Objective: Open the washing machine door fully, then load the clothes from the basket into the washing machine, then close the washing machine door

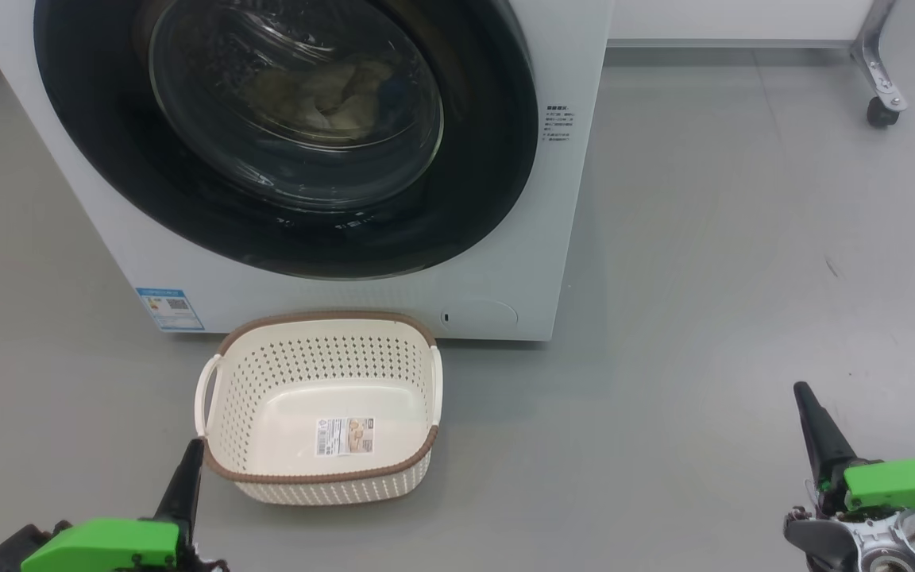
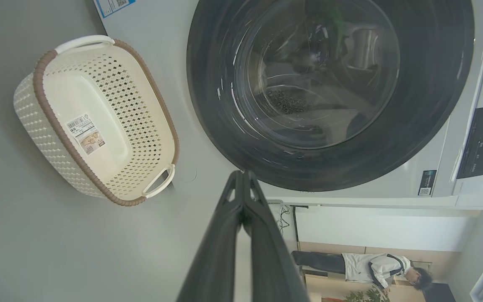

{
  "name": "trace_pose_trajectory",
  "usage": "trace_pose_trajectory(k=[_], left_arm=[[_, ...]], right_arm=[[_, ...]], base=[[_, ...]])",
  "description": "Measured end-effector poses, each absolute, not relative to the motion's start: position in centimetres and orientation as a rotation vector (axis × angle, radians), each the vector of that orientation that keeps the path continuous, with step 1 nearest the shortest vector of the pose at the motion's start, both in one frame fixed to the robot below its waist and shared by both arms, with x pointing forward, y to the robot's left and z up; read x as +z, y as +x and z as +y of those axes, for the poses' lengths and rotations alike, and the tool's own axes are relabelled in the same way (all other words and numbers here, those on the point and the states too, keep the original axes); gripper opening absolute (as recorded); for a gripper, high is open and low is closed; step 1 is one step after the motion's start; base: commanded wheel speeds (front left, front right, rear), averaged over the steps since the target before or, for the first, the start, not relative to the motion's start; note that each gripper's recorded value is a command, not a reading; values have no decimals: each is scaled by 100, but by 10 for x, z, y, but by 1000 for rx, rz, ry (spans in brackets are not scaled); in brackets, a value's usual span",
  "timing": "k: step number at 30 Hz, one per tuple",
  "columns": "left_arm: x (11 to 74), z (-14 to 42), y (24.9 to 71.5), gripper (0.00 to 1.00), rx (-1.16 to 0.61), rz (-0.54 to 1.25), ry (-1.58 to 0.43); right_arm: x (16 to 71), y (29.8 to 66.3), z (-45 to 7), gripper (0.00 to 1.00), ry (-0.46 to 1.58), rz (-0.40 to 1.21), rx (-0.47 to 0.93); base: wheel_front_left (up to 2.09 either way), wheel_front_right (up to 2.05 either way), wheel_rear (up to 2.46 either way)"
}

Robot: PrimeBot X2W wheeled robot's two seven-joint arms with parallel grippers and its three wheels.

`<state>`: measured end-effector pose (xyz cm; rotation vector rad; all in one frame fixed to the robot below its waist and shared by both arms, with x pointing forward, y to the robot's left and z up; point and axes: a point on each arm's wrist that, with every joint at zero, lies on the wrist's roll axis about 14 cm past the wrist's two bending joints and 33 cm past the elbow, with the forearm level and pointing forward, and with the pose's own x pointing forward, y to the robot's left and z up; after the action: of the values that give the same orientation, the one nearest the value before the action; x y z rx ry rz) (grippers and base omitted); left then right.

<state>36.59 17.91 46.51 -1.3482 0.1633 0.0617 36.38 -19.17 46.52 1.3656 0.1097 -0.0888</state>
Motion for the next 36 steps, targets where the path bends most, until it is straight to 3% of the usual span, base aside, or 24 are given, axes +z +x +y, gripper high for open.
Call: trace_pose_trajectory(k=[20,36], left_arm=[[475,187,374,0,58,103,-1564],[475,187,374,0,56,103,-1574]], right_arm=[[474,371,-201,0,1584,53,-95],[477,373,-202,0,1594,46,-89]], base=[[0,0,0],[0,0,0]])
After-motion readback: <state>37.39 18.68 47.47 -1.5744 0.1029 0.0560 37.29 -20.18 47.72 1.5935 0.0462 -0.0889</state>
